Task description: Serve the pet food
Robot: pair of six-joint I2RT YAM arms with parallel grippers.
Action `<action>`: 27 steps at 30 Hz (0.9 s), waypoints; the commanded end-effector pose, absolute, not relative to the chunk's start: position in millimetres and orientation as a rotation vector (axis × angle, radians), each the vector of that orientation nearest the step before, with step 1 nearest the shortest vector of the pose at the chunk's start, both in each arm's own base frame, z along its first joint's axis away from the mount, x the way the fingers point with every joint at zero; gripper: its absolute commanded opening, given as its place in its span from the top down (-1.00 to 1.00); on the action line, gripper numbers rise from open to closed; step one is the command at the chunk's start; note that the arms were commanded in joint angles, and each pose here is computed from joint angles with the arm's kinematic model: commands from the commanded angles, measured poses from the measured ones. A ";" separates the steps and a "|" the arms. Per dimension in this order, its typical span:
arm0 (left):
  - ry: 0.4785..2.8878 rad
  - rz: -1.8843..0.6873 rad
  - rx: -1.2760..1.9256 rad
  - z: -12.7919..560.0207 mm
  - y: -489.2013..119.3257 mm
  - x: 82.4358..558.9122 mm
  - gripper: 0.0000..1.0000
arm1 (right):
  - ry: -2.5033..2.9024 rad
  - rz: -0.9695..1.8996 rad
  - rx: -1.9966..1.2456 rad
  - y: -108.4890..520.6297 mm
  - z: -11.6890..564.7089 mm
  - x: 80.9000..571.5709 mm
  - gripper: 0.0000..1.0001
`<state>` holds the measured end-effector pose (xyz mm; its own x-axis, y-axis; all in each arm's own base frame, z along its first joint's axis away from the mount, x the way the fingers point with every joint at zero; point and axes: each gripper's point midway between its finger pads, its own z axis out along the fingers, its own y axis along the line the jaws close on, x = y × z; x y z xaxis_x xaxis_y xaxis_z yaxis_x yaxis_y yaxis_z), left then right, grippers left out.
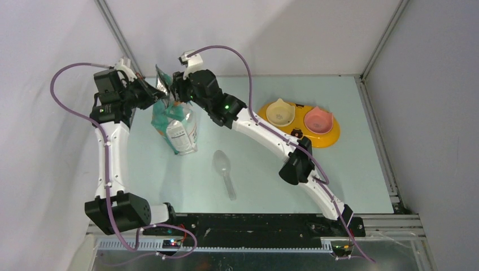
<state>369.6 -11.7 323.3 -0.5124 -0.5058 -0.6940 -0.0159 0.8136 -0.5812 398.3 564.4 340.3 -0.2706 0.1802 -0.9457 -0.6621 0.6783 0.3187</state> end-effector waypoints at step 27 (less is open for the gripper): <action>1.903 -0.244 -0.120 434.6 -3.1 350.1 0.20 | 1.340 0.480 -0.676 474.7 461.2 386.3 1.00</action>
